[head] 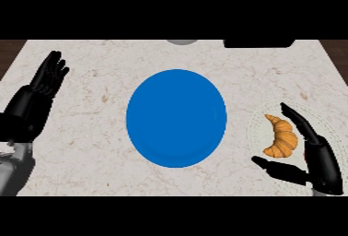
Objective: Pick the tomato from the placemat and place it in the plate
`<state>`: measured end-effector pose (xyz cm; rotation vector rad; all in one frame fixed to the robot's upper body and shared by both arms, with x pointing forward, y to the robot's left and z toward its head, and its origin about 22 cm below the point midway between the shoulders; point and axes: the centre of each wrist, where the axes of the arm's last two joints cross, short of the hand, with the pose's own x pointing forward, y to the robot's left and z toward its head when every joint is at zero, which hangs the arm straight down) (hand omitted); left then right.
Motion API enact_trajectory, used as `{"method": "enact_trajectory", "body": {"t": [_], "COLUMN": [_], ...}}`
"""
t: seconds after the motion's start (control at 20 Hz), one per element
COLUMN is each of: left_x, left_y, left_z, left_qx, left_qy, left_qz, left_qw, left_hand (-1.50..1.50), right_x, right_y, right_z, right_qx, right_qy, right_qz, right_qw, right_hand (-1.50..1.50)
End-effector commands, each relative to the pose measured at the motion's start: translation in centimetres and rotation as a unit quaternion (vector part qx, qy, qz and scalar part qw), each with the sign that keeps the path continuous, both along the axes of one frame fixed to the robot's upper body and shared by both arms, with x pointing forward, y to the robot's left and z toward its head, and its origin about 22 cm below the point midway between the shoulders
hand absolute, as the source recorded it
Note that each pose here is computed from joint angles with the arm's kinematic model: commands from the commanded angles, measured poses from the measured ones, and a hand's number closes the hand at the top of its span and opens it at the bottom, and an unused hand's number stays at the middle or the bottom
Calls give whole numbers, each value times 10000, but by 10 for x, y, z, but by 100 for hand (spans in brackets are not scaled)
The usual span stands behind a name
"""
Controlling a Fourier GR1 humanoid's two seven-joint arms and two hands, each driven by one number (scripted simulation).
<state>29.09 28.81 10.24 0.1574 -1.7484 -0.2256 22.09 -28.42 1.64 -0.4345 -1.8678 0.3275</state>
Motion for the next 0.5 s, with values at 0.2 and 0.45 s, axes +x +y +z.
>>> {"method": "enact_trajectory", "body": {"t": [0.2, 0.45], "left_x": [-3, 0], "left_y": [-3, -1], "left_z": [2, -4], "left_qx": [59, -5], "left_qy": [-33, 43], "left_qz": [-10, 11], "left_qw": [10000, 10000], "left_hand": [0, 0], "right_x": [-9, -13], "right_y": [-43, -55], "right_z": [79, 109], "right_qx": [-1780, -2995], "right_qy": [904, 2366], "right_qz": [-662, -753], "right_qw": [9776, 9212], "right_hand": [-150, -150]}}
